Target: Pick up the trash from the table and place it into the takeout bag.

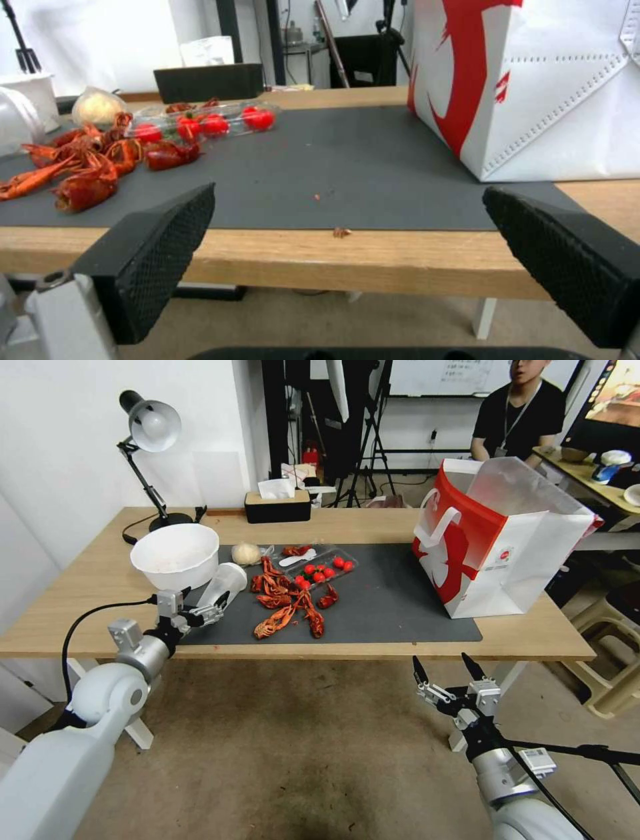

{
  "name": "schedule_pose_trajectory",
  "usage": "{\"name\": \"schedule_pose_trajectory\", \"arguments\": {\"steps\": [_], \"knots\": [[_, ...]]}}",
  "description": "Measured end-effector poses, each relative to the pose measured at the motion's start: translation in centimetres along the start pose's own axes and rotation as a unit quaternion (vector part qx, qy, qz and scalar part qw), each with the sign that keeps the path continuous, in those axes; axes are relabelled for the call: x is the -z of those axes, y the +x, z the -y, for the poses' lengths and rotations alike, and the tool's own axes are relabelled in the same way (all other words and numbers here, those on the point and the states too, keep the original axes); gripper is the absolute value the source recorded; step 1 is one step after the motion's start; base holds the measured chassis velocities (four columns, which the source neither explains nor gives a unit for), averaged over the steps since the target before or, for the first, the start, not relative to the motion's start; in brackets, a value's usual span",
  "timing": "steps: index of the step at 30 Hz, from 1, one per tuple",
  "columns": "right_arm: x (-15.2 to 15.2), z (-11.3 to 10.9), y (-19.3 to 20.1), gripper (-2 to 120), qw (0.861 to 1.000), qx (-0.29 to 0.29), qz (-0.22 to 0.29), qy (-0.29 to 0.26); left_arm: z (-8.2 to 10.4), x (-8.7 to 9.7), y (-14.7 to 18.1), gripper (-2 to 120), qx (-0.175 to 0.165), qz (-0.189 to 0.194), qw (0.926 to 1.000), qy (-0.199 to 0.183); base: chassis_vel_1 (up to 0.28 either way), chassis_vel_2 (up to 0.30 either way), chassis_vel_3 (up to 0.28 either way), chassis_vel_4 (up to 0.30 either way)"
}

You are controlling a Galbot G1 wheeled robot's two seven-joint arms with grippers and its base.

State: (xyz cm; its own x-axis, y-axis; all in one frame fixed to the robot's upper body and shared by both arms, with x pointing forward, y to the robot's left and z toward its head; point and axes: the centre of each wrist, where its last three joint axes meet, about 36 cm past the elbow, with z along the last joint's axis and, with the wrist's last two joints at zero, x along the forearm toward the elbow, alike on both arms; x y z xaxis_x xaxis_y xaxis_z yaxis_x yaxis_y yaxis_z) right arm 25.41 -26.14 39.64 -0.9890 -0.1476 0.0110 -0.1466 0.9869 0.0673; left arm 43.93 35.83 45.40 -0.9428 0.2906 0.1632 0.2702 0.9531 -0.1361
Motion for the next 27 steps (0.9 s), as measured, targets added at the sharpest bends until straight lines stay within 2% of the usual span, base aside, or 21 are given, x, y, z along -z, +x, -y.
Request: {"name": "schedule_pose_trajectory", "arguments": {"steps": [9,23,27], "knots": [[0.0,0.2,-0.1,100,1.0,0.001,0.0,0.003,0.3,-0.1,-1.0,100,0.009,-0.044,0.999,-0.004,0.0,0.0,0.0,0.0],[0.0,0.3,-0.1,100,1.0,0.003,0.002,0.008,0.6,-0.9,-2.5,100,0.022,-0.057,0.9981,0.008,0.0,0.0,0.0,0.0],[0.0,0.3,-0.1,100,1.0,0.003,0.003,0.009,0.6,-0.9,-2.5,89,0.022,-0.058,0.998,0.01,0.0,0.0,0.0,0.0]]}}
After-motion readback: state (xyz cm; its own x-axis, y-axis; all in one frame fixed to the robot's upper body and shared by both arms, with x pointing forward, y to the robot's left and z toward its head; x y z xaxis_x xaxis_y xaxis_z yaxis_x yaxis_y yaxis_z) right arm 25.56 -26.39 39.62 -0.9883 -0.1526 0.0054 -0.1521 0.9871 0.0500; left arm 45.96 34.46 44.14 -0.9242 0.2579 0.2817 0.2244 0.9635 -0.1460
